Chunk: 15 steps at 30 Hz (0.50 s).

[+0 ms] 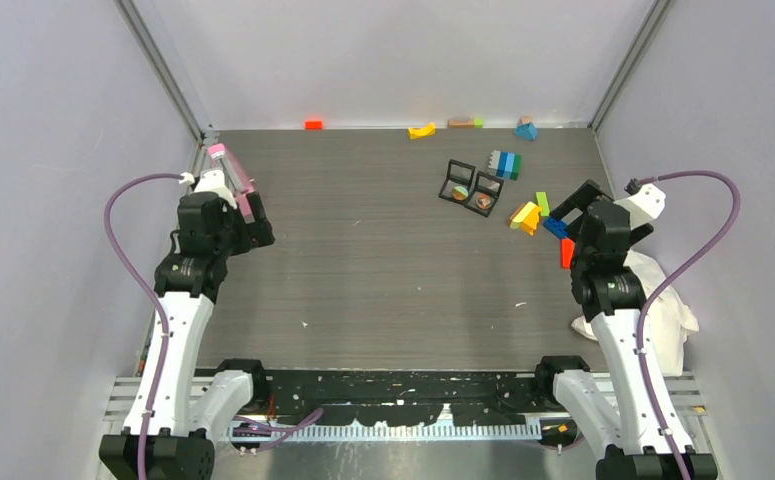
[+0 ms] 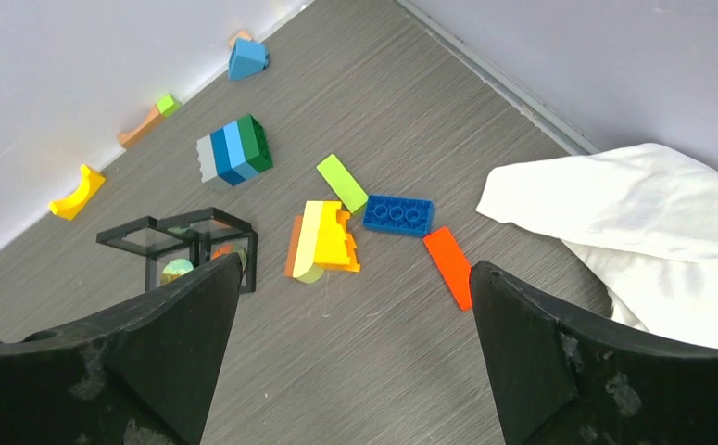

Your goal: Pin the brooch onto the clothing

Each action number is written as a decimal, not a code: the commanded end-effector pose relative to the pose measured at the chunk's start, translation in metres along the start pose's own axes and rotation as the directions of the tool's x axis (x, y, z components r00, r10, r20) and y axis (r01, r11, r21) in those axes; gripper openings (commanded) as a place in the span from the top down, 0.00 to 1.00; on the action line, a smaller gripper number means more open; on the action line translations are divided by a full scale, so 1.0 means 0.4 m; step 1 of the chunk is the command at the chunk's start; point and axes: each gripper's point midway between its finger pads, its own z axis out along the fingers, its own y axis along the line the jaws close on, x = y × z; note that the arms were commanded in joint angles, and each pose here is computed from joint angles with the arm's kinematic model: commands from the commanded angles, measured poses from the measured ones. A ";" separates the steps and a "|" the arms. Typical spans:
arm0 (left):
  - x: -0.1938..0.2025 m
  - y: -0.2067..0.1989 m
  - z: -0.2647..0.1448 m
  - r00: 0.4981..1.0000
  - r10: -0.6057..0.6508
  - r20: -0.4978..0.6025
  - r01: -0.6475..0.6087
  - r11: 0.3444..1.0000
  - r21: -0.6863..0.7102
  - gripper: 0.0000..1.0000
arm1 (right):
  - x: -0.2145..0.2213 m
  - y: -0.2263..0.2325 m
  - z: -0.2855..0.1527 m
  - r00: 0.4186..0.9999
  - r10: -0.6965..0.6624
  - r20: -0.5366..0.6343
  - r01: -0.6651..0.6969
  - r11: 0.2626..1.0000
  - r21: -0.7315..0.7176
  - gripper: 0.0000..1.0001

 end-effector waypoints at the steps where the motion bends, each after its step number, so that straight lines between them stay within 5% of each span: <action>1: -0.043 -0.003 -0.012 0.999 -0.019 0.033 0.019 1.000 -0.004 0.00 | -0.070 -0.021 -0.013 0.986 0.109 0.128 -0.116 0.992 0.045 0.01; 15: -0.044 -0.015 -0.030 0.996 -0.020 0.092 0.017 0.999 0.040 0.00 | 0.014 -0.113 0.039 0.998 0.016 0.054 -0.031 0.959 0.282 0.00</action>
